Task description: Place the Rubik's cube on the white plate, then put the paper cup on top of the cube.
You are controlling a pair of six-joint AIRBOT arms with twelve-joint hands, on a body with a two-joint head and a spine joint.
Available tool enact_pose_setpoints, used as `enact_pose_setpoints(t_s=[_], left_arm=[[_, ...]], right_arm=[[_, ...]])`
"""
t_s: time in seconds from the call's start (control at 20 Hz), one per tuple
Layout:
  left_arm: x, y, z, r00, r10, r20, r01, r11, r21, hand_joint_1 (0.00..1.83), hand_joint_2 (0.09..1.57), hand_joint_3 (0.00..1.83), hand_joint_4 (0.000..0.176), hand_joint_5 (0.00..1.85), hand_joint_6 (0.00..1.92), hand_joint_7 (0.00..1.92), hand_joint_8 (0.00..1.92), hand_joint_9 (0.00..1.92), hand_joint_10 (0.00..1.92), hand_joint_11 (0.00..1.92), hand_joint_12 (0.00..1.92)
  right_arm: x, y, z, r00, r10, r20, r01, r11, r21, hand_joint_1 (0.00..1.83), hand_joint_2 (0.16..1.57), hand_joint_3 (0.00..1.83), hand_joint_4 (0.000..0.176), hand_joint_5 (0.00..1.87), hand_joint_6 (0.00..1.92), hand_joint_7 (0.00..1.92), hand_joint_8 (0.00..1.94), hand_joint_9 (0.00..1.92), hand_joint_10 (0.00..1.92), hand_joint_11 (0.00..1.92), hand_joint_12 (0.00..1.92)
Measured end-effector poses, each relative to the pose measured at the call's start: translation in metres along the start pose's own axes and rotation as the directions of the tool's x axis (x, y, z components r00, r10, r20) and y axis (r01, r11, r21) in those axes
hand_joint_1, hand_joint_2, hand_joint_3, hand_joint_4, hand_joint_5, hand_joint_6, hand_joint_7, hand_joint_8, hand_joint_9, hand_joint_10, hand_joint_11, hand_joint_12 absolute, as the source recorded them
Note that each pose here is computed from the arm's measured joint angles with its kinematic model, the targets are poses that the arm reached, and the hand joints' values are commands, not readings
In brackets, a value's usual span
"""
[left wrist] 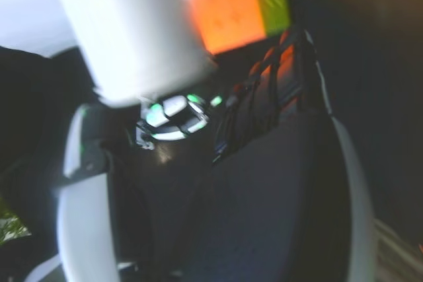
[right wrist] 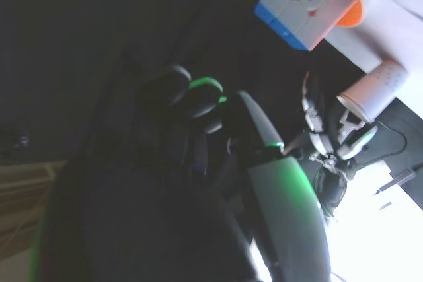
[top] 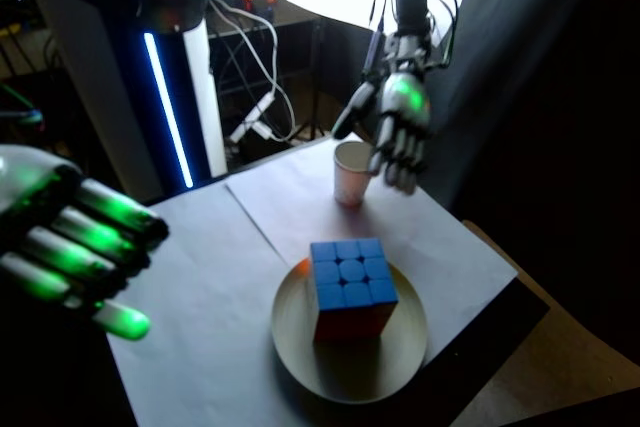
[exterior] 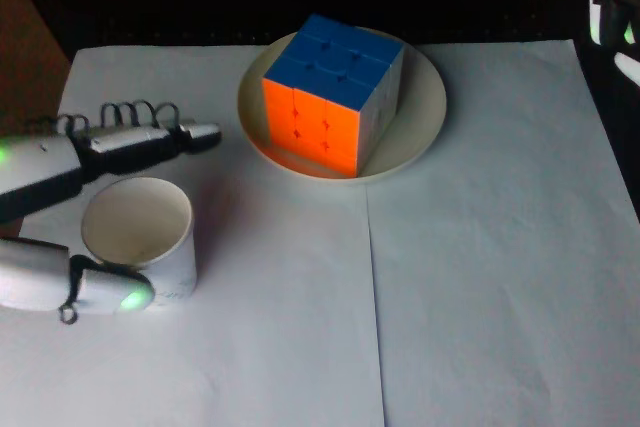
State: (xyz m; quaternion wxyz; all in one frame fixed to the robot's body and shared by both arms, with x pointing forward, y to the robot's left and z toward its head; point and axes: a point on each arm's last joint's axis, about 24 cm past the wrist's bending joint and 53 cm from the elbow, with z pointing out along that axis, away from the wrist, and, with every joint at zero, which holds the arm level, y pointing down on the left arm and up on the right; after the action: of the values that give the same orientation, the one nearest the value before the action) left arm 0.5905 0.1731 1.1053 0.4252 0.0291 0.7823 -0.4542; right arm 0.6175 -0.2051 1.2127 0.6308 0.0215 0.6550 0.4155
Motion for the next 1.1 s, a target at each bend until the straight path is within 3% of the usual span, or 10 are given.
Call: enact_pose_setpoints(t_s=[0.1,0.2,0.25,0.3,0.5,0.65,0.75,0.9,1.05,1.1], left_arm=[[0.0020,0.0048,0.0027,0.9998,-0.020,-0.003,0.020,0.9998,-0.010,0.87,1.06,0.00,0.103,0.00,0.00,0.00,0.00,0.00,0.00,0.00,0.03],[0.0086,0.0070,0.0059,0.9996,-0.022,-0.018,0.022,0.9997,-0.014,1.10,1.10,0.01,0.145,0.00,0.00,0.00,0.00,0.00,0.00,0.00,0.00],[0.0089,0.0067,0.0063,0.9996,-0.024,-0.017,0.024,0.9996,-0.013,1.06,1.14,0.01,0.102,0.00,0.00,0.00,0.00,0.09,0.04,0.00,1.41],[0.0087,0.0065,0.0063,0.9996,-0.025,-0.016,0.025,0.9996,-0.012,1.04,1.15,0.01,0.095,0.00,0.00,0.00,0.00,0.10,0.07,0.00,1.60],[0.0091,0.0066,0.0065,0.9996,-0.022,-0.019,0.021,0.9997,-0.013,1.25,1.12,0.00,0.078,0.02,0.68,0.00,0.62,0.00,1.15,0.00,1.83],[0.0089,0.0064,0.0065,0.9996,-0.021,-0.018,0.021,0.9997,-0.012,1.11,1.14,0.01,0.084,0.00,1.00,0.00,1.00,0.00,1.22,0.00,1.68],[0.0088,0.0057,0.0065,0.9996,-0.021,-0.018,0.020,0.9997,-0.009,1.17,1.17,0.01,0.000,0.00,1.13,0.00,1.22,0.00,1.70,0.00,1.91],[0.0086,0.0056,0.0069,0.9997,-0.016,-0.018,0.016,0.9998,-0.009,1.06,1.18,0.00,0.054,0.00,1.30,0.00,1.45,0.00,1.72,0.00,1.92],[0.0086,0.0059,0.0070,0.9998,-0.010,-0.018,0.010,0.9999,-0.011,1.17,1.17,0.00,0.000,0.02,1.47,0.00,1.71,0.05,1.92,0.19,1.92],[0.0082,0.0059,0.0069,0.9998,-0.009,-0.017,0.009,0.9999,-0.011,1.09,1.19,0.01,0.045,0.00,1.65,0.00,1.77,0.01,1.92,0.06,1.92]], right_arm=[[0.0000,-0.0002,0.0000,1.000,0.000,0.000,0.000,1.000,0.001,1.02,1.43,0.00,0.000,0.36,1.77,0.57,1.82,0.47,1.92,0.54,1.92],[0.0003,-0.0002,0.0001,1.000,0.001,0.000,-0.001,1.000,0.000,1.04,1.41,0.00,0.000,0.39,1.74,0.59,1.78,0.47,1.92,0.52,1.92],[0.0012,-0.0008,0.0004,1.000,0.001,-0.002,-0.001,1.000,0.002,1.04,1.42,0.00,0.000,0.37,1.74,0.59,1.81,0.51,1.92,0.58,1.92],[0.0017,-0.0007,0.0005,1.000,0.002,-0.003,-0.002,1.000,0.002,1.04,1.42,0.00,0.000,0.37,1.74,0.59,1.82,0.52,1.92,0.60,1.92],[0.0028,-0.0019,-0.0001,1.000,0.001,-0.007,-0.001,1.000,0.006,1.02,1.43,0.00,0.000,0.37,1.76,0.57,1.82,0.46,1.92,0.54,1.92],[0.0027,-0.0019,-0.0001,1.000,0.002,-0.007,-0.002,1.000,0.006,1.01,1.43,0.00,0.000,0.38,1.78,0.55,1.80,0.38,1.92,0.43,1.92],[0.0036,-0.0020,0.0002,1.000,0.005,-0.007,-0.005,1.000,0.006,1.01,1.42,0.00,0.000,0.40,1.76,0.55,1.79,0.37,1.92,0.42,1.92],[0.0051,-0.0018,0.0005,1.000,0.007,-0.009,-0.007,1.000,0.005,1.00,1.42,0.00,0.002,0.40,1.80,0.54,1.76,0.34,1.89,0.39,1.92],[0.0051,-0.0020,0.0005,1.000,0.008,-0.008,-0.008,1.000,0.006,1.01,1.42,0.00,0.000,0.40,1.78,0.56,1.76,0.38,1.90,0.46,1.92],[0.0060,-0.0027,-0.0002,1.000,0.006,-0.011,-0.006,1.000,0.007,1.01,1.43,0.00,0.000,0.38,1.80,0.55,1.77,0.39,1.90,0.46,1.92]])
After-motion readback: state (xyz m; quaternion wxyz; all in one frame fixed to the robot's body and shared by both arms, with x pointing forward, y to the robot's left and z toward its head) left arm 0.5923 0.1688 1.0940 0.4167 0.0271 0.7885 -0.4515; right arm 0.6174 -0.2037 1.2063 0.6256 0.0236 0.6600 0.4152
